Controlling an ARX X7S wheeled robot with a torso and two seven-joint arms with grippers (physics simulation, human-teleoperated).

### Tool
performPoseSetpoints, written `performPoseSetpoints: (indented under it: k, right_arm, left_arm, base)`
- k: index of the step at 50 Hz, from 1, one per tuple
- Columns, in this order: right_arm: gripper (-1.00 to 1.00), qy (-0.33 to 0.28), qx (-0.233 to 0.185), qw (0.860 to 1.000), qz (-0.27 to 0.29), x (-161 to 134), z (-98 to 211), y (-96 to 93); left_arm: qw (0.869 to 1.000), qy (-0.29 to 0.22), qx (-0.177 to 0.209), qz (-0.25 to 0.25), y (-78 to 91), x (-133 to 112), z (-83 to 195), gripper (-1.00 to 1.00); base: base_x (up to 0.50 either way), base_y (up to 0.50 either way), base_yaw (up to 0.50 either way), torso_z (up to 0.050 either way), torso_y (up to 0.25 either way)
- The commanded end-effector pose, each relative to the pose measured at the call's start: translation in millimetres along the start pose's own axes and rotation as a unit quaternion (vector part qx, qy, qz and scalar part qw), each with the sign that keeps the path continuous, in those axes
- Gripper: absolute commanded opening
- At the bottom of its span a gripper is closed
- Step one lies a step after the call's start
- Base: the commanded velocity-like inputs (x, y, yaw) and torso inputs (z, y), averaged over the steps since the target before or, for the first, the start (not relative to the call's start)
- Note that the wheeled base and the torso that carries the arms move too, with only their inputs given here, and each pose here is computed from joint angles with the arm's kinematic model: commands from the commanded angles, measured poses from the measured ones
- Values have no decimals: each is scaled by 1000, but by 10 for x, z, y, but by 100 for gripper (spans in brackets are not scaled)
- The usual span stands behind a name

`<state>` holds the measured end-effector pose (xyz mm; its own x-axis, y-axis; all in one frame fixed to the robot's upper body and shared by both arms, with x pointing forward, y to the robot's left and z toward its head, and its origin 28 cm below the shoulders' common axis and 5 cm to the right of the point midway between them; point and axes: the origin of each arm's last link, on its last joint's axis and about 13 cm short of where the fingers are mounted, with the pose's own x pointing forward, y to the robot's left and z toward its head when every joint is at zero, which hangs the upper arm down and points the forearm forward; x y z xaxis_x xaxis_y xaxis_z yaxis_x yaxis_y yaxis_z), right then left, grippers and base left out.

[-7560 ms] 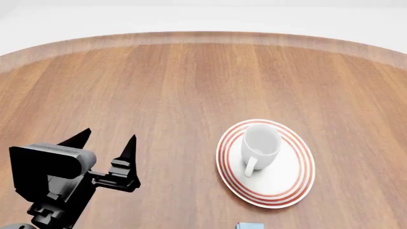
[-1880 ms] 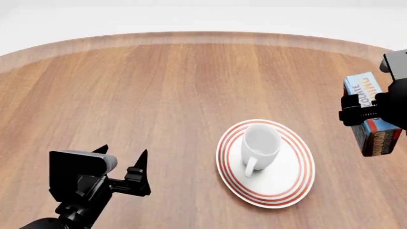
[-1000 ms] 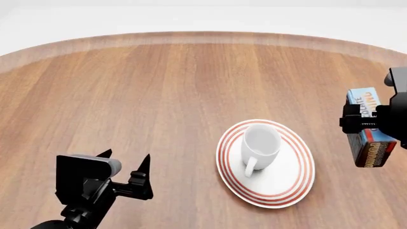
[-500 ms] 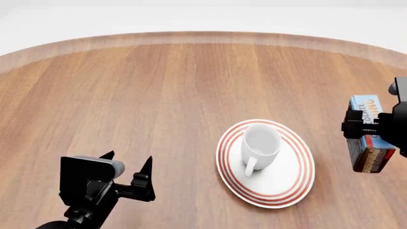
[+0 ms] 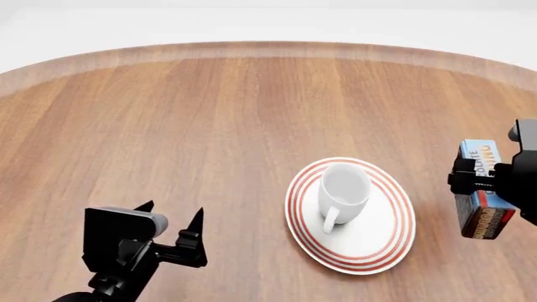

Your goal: Pick up the white mug and put it on the plate, and put the chocolate pudding to the right of the plate.

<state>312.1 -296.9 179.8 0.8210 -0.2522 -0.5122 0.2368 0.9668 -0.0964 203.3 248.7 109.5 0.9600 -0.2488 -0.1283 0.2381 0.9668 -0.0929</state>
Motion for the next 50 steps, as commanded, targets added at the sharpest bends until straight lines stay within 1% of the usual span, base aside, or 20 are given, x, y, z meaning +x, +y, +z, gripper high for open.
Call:
performPoseSetpoints:
  k: [1, 14, 32, 33, 45, 50]
  right_arm:
    - [-100, -3, -17, 999, 32, 74, -49, 101]
    - [-100, 3, -12, 1000, 24, 139, -152, 70]
    - [-100, 12, -8, 1000, 23, 215, -282, 77]
    - [100, 12, -8, 1000, 23, 217, -283, 78]
    - [100, 15, -9, 1000, 22, 240, -326, 77]
    - [100, 5, -16, 1000, 22, 185, -241, 76]
  left_arm:
    - [1000, -13, -4, -14, -40, 23, 26, 100]
    - [1000, -10, -4, -15, -45, 34, 1, 100]
    - [1000, -7, -4, -14, -44, 34, -27, 100]
    - [1000, -7, -4, -14, -44, 34, -28, 100]
    - [1000, -5, -5, -15, -47, 34, -40, 100]
    - [1000, -4, -7, -15, -44, 36, -54, 100]
  base:
    - [0, 0, 0, 0, 0]
    - [0, 0, 0, 0, 1]
    - [0, 0, 0, 0, 0]
    - [0, 0, 0, 0, 0]
    - [0, 0, 0, 0, 0]
    - [0, 0, 0, 0, 0]
